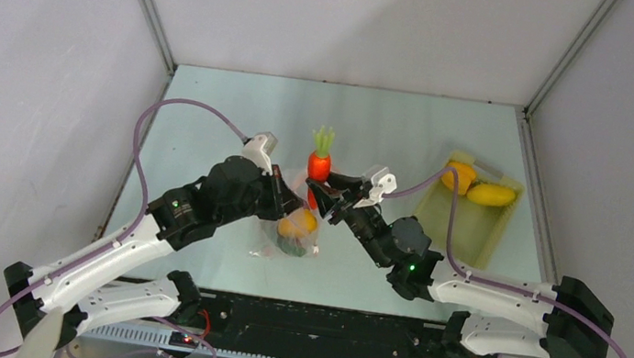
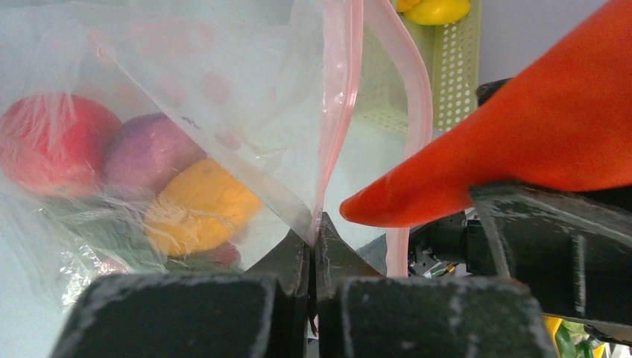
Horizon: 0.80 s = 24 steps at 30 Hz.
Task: Place the food in the zip-top bag and seal the zipper
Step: Place the fake vegetable in the zipper food storage bag.
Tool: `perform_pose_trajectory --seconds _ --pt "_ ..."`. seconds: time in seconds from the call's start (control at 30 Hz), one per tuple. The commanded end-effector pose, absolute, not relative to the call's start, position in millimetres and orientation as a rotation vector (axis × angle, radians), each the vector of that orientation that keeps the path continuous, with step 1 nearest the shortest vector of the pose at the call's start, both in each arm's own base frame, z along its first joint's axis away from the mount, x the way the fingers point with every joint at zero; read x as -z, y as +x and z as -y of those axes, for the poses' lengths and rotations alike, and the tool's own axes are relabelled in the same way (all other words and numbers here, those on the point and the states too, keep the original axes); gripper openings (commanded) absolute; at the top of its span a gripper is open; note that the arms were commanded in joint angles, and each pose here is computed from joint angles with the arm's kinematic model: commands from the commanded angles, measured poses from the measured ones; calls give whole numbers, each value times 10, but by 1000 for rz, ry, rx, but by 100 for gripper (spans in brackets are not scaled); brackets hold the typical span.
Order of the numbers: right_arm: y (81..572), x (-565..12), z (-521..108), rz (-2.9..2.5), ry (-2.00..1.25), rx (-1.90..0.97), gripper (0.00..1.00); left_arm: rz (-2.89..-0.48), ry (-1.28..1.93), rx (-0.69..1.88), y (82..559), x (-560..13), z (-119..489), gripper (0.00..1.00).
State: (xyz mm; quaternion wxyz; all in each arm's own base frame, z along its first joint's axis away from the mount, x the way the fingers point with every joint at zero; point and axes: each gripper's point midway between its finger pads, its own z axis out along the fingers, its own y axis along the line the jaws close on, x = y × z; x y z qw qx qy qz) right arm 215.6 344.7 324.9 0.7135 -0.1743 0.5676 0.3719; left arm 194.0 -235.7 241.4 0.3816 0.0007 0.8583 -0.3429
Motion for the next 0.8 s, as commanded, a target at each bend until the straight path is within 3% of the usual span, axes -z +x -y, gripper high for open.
perform_pose_trajectory --seconds 0.0,0.2,0.37,0.5,0.57,0.67,0.77 --pt "2263 -3440 -3356 -1247 -230 -773 21 -2085 -50 928 2009 -2787 2336 0" --pt "2287 -3391 -3390 -1242 -185 -735 30 -2073 -57 936 2014 -2827 2335 0" --pt "2409 -3363 -3325 -1213 -79 -662 28 -2072 -60 947 2018 -2833 2359 0" --pt "2444 -3397 -3279 -1157 -15 -626 33 -2074 -62 951 2016 -2835 2366 0" --pt "2420 -3408 -3288 -1143 -18 -608 38 -2070 -67 950 2016 -2841 2352 0" --pt "2388 -3380 -3321 -1157 -38 -581 59 -2064 -73 949 2020 -2853 2345 0" --pt "2362 -3386 -3314 -1169 -37 -581 73 -2061 -78 947 2032 -2857 2343 0"
